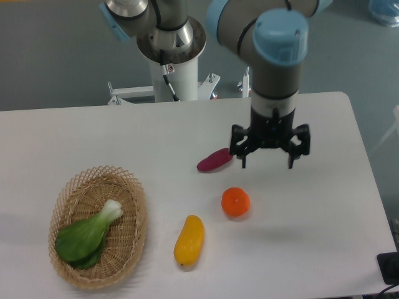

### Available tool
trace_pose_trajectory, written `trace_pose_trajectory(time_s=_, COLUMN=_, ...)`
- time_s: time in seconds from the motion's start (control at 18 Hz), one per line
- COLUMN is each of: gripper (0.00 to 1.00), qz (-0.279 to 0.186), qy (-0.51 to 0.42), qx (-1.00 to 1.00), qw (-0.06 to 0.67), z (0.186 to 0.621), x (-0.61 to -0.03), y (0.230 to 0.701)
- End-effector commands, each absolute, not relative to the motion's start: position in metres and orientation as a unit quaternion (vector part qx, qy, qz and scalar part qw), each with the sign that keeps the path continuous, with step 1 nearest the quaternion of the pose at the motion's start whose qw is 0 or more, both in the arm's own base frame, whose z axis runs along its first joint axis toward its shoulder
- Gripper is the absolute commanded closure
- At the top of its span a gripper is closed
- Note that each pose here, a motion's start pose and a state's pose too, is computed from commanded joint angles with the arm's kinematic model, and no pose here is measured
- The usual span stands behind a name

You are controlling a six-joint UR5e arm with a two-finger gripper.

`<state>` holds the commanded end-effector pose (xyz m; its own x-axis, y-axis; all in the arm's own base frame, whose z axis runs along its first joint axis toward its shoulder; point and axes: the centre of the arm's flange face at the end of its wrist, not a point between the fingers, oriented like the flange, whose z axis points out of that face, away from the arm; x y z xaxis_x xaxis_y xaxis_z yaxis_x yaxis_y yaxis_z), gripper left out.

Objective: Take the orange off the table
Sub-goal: 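Move the open gripper down toward the small orange, then lower the gripper around the orange and close the fingers on it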

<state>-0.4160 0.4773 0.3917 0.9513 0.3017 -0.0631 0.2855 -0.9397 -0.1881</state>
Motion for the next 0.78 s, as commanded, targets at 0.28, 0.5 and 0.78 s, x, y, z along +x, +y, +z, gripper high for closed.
trace_pose_trajectory(time_s=0.28, gripper=0.00, qz=0.041, qy=-0.137, qx=-0.986, qw=0.084, z=0.337, x=-0.409, y=0.480)
trace_pose_trajectory(time_s=0.5, gripper=0.00, qz=0.003, qy=-0.122, qx=-0.992, qw=0.038, z=0.267, x=-0.408, y=0.483)
trace_pose_trajectory(time_s=0.78, gripper=0.00, qz=0.018, qy=-0.113, qx=-0.993, qw=0.019, z=0.248, x=-0.399, y=0.484)
